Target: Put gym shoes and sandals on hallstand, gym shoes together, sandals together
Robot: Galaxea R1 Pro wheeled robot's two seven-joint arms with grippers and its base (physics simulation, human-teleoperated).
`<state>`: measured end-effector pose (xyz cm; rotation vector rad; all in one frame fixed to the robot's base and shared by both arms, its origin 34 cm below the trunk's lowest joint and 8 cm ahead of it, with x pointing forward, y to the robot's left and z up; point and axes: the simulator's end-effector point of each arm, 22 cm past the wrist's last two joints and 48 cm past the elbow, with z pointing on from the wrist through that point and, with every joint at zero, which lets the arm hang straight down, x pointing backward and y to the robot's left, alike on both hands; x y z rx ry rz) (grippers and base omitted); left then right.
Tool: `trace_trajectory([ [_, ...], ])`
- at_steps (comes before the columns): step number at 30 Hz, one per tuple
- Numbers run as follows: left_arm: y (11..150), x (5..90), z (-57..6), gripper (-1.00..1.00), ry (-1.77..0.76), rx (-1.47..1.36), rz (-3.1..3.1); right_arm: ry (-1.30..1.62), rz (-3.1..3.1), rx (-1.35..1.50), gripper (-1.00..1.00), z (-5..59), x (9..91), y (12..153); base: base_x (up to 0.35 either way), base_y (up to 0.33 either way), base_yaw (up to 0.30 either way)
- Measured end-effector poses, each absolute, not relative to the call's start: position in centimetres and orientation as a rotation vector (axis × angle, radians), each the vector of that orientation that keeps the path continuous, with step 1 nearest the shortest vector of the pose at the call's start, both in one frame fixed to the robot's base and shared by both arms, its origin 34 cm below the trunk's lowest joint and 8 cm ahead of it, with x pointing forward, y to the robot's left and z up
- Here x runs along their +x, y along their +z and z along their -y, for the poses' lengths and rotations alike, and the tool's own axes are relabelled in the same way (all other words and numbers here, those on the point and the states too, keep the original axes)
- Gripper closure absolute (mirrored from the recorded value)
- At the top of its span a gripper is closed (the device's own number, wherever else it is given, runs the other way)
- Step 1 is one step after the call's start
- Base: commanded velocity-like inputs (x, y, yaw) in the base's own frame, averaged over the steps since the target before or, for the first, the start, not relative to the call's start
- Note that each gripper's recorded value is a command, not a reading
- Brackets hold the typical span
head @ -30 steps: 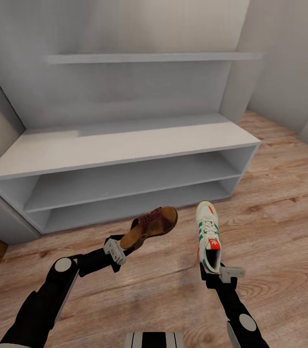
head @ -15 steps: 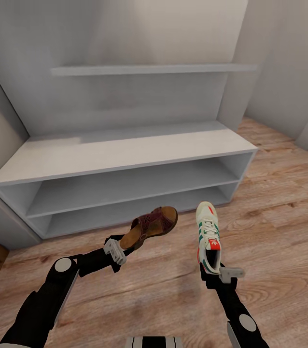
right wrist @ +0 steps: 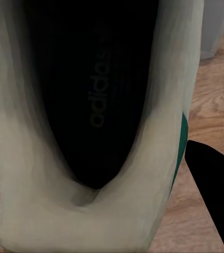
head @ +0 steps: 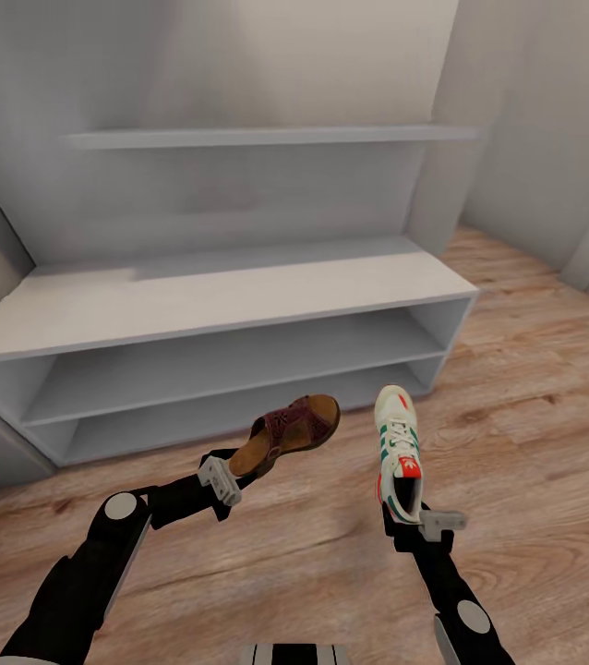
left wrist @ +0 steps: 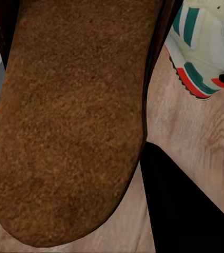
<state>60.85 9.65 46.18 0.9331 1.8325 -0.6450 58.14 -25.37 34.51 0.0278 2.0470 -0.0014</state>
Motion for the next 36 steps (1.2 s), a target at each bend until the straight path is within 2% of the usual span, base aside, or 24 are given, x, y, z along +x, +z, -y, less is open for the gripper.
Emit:
trace_trajectory([
  [13, 46.41, 60.89, -9.66, 1.00, -0.643, 0.933, -1.828, -0.001, -2.043, 0.028, 1.00, 25.36, 58.23, 34.72, 0.069, -0.314, 0.249],
  [20, 46.80, 60.94, -9.64, 1.00, -0.640, 0.933, -1.821, -0.001, -2.036, 0.028, 1.00, 25.36, 58.34, 35.03, -0.005, -0.034, 0.248],
  [24, 46.97, 60.98, -9.64, 1.00, -0.638, 0.934, -1.818, -0.001, -2.033, 0.028, 1.00, 25.36, 58.40, 35.18, -0.240, -0.002, 0.161],
  [28, 47.04, 61.00, -9.66, 1.00, -0.637, 0.934, -1.816, -0.001, -2.032, 0.028, 1.00, 25.37, 58.42, 35.24, -0.263, 0.000, 0.032],
  [36, 47.10, 61.01, -9.68, 1.00, -0.636, 0.933, -1.816, -0.001, -2.031, 0.028, 1.00, 25.37, 58.43, 35.29, -0.031, 0.000, 0.003],
])
